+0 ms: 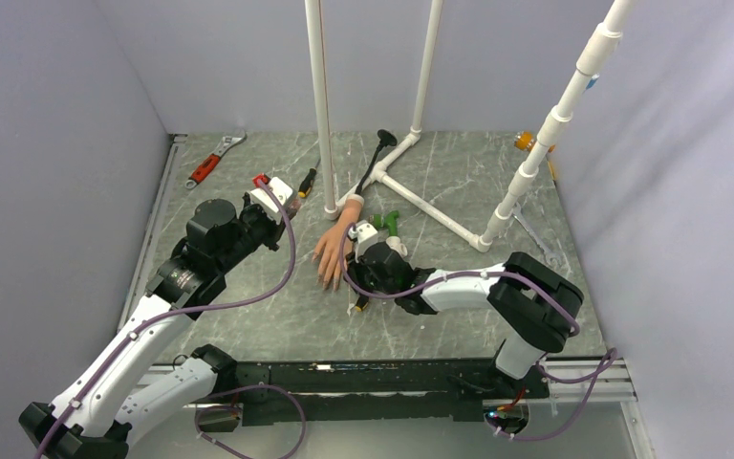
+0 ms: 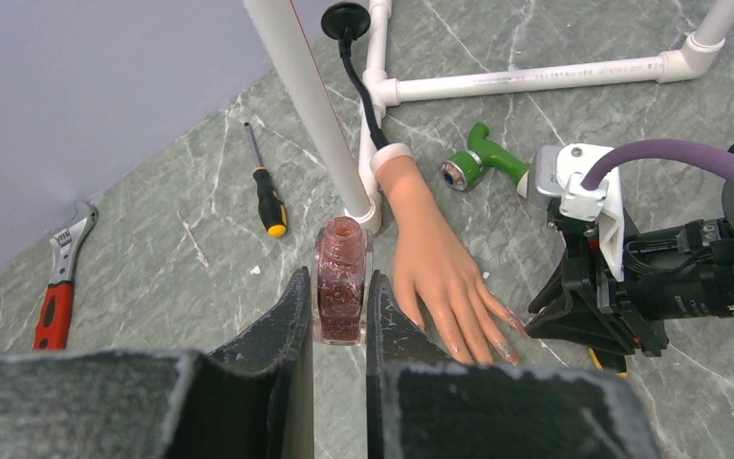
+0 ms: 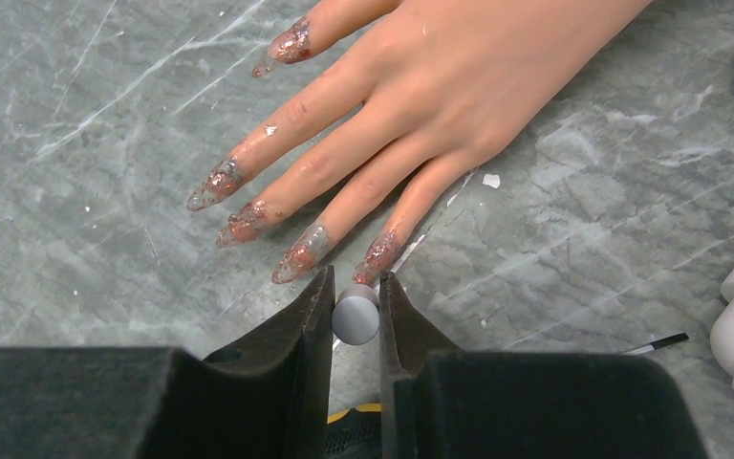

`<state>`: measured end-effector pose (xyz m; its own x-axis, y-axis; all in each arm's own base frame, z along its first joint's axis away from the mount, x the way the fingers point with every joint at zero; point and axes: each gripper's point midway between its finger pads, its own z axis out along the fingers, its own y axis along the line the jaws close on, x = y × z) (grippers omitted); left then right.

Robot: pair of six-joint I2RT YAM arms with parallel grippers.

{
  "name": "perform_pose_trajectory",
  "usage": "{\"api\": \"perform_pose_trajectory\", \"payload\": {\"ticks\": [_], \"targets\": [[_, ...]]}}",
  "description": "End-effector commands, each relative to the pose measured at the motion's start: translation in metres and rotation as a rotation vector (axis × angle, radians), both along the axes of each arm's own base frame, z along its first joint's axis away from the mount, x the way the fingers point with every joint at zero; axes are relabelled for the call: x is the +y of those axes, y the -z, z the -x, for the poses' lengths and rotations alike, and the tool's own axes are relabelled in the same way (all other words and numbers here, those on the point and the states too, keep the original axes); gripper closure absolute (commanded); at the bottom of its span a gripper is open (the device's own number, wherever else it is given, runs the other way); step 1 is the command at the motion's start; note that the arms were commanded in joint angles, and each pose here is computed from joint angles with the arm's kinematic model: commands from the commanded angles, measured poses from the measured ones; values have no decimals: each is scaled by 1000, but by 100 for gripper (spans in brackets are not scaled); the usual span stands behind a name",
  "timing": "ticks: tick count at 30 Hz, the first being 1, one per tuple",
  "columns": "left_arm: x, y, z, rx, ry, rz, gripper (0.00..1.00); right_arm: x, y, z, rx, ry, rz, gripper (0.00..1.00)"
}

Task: Paint the nails
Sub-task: Paint the nail polish on the nail.

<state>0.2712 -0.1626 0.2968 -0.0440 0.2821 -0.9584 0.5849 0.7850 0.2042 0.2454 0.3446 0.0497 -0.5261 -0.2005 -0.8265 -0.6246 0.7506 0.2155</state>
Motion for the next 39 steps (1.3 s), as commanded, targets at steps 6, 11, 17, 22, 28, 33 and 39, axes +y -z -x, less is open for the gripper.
{"api": "perform_pose_trajectory", "payload": {"ticks": [6,11,17,22,28,33,39], "targets": [[1,-15,-2,-45,-5,14,100,6,-21,1,-47,-20,-55,100],[1,-15,-2,-46,-6,12,100,5,-21,1,-53,-21,-58,100],[1,-15,-2,-46,-6,12,100,5,-25,-2,-69,-8,-68,100],[1,-16,-2,-49,-7,14,100,7,-29,-6,-85,0,-73,100],[1,-15,-2,-46,-5,12,100,10,-34,-12,-106,12,-76,100],[1,-16,-2,-48,-5,13,100,13,-33,-15,-107,12,-71,100],[0,-16,-1,-47,-1,14,100,15,-36,-19,-120,14,-71,100]]}}
